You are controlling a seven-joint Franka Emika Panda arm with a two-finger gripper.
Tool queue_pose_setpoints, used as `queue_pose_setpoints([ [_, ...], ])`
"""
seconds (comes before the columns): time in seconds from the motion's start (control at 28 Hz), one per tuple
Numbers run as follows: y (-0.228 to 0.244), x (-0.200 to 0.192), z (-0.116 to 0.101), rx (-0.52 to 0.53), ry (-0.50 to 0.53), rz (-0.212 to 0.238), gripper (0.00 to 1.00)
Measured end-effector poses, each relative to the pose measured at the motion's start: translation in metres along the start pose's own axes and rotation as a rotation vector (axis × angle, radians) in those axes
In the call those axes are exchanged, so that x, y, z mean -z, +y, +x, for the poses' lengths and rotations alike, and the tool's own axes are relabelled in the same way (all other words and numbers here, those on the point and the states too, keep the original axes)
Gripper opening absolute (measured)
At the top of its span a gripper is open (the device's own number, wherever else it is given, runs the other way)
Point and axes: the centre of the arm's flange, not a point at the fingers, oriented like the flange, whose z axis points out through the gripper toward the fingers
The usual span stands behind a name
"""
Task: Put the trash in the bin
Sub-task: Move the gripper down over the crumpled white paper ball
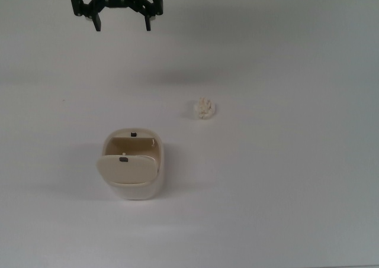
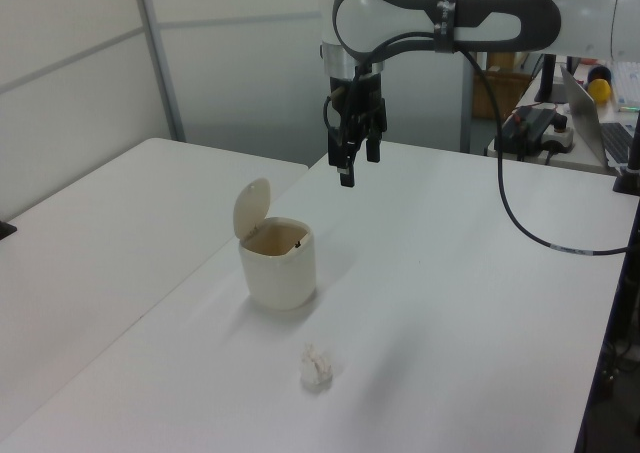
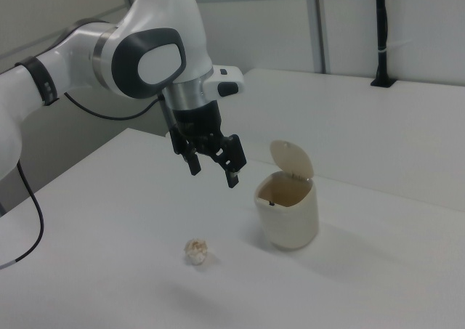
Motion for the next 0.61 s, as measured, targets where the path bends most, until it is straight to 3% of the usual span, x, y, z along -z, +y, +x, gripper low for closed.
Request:
queue_pose_setpoints([
  [0.36, -0.002, -0.004, 0.0, 0.013, -0.008, 0.0, 1.0],
  [0.61, -0.053, -0.035, 0.006, 0.096, -0.034, 0.001, 1.0],
])
